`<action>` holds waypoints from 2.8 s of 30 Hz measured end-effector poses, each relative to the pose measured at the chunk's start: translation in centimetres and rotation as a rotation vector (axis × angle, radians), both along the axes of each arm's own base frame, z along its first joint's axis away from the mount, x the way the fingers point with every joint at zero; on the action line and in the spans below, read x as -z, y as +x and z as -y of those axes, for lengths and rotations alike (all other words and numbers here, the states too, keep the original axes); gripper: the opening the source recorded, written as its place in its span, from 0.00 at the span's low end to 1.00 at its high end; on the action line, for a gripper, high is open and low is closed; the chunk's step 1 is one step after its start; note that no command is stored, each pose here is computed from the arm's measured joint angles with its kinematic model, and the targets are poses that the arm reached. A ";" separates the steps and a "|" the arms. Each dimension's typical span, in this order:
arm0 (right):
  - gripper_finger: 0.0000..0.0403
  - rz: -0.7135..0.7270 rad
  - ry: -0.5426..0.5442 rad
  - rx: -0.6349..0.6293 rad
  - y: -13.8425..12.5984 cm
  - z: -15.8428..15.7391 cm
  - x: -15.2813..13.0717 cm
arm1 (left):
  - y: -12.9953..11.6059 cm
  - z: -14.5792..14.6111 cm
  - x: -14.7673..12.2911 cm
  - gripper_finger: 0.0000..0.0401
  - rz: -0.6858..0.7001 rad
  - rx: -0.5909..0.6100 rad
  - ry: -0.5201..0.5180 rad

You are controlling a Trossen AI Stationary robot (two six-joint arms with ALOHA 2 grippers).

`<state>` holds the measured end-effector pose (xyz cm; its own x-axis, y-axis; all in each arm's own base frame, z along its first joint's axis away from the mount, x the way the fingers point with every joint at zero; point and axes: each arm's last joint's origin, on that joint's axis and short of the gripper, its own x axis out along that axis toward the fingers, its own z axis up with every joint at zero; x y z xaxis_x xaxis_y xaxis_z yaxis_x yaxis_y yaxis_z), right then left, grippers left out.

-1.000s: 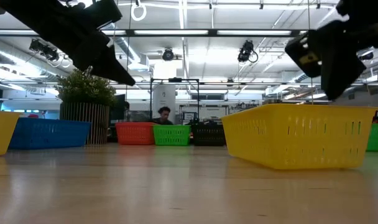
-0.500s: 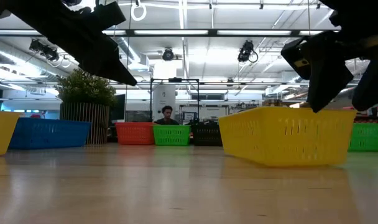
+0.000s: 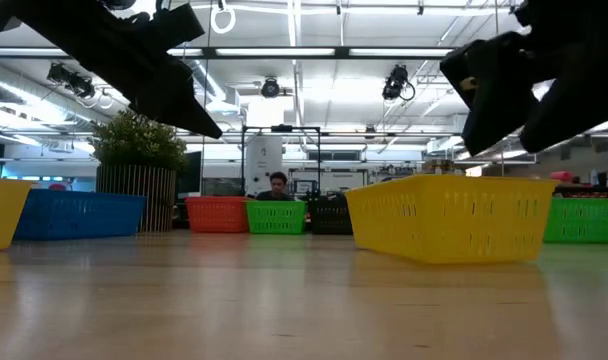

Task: Stack baskets by color
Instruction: Move the right yellow bin to the top right of the table

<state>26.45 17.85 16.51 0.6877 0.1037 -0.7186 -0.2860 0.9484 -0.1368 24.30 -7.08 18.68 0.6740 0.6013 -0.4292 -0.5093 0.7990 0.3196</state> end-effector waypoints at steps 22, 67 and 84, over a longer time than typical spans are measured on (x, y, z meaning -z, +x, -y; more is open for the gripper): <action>0.20 -0.167 -0.046 0.058 0.3 2.8 1.1 | -0.8 0.2 -0.3 0.04 -0.051 0.028 0.044; 0.03 -0.879 -0.511 0.458 -11.4 34.2 -10.4 | -2.4 0.2 -1.6 0.04 0.006 -0.038 0.051; 0.03 -0.936 -0.270 0.382 -12.0 36.2 -4.0 | -2.3 0.2 -1.8 0.03 0.026 -0.038 0.041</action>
